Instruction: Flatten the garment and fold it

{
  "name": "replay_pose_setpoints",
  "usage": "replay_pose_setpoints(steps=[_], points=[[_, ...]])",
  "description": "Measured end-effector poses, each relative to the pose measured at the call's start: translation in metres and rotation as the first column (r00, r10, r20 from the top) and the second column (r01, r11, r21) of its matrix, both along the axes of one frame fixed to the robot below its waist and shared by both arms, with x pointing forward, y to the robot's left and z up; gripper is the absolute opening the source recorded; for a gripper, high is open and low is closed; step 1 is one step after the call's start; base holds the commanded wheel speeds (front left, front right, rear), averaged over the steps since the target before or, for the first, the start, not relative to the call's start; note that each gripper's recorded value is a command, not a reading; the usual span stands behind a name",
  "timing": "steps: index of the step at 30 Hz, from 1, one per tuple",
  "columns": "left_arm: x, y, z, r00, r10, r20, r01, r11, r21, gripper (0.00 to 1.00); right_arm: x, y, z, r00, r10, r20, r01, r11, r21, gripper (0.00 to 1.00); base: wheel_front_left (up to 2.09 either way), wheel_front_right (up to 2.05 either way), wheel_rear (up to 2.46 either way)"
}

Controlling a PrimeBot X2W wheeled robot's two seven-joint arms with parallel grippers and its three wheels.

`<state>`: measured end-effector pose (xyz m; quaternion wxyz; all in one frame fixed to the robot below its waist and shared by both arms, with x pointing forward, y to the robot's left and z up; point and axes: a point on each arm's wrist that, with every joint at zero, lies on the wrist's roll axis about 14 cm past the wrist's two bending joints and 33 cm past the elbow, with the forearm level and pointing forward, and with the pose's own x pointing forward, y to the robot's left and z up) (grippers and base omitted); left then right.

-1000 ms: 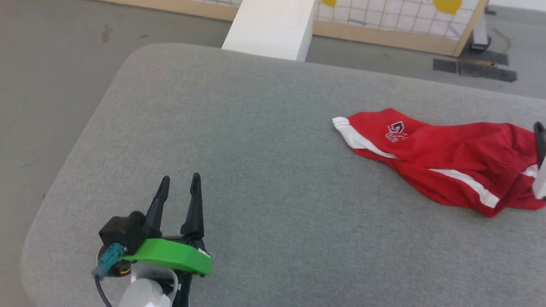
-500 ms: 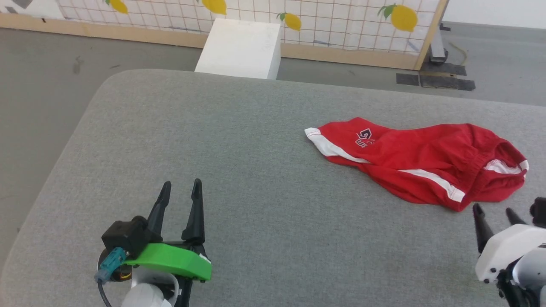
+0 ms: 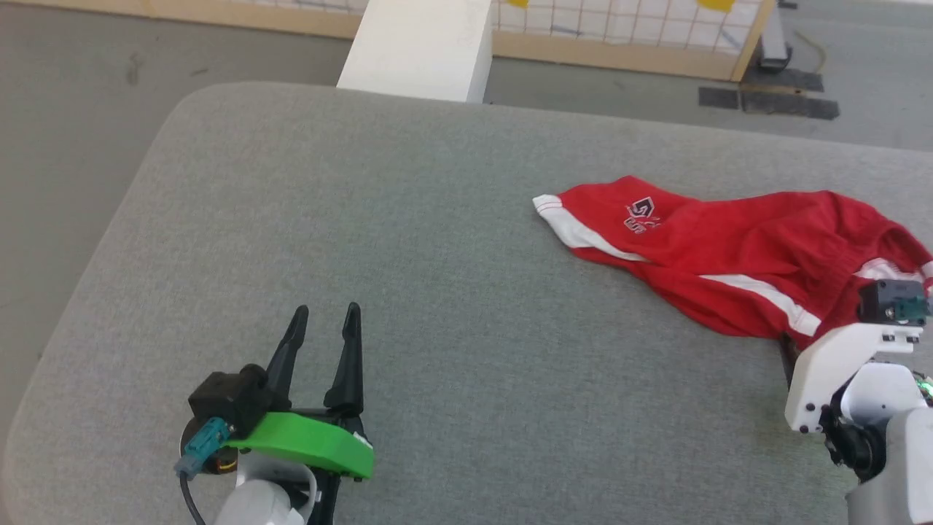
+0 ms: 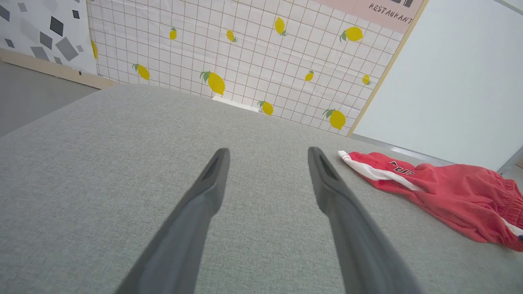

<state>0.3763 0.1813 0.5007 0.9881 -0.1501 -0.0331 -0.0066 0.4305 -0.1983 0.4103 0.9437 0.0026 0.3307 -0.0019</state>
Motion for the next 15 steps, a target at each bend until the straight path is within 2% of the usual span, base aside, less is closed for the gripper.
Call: replay_pose_setpoints(steps=[6, 7, 8, 9, 15], points=[[0.001, 0.008, -0.008, 0.999, 0.023, -0.025, -0.023, 1.000, 0.004, 1.00, 0.013, 0.003, -0.012, 0.999, 0.024, -0.033, -0.025, 0.999, -0.024, 1.00, 0.00, 0.00, 0.00], [0.001, 0.008, -0.009, 0.999, 0.026, -0.028, -0.025, 1.000, 0.005, 1.00, 0.014, 0.004, -0.014, 0.999, 0.027, -0.040, -0.028, 0.999, -0.024, 0.49, 0.00, 0.00, 0.00], [0.001, 0.009, -0.010, 0.999, 0.028, -0.032, -0.028, 1.000, 0.005, 1.00, 0.014, 0.004, -0.016, 0.999, 0.028, -0.045, -0.029, 0.999, -0.025, 0.32, 0.00, 0.00, 0.00], [0.001, 0.010, -0.011, 0.999, 0.030, -0.034, -0.030, 1.000, 0.005, 1.00, 0.015, 0.005, -0.017, 0.998, 0.031, -0.046, -0.032, 0.999, -0.026, 0.00, 0.00, 0.00, 0.00], [0.004, 0.009, -0.011, 0.999, 0.025, -0.033, -0.025, 1.000, 0.006, 1.00, 0.017, 0.007, -0.017, 0.998, 0.046, -0.038, -0.047, 0.998, -0.031, 0.00, 0.00, 0.00, 0.00]])
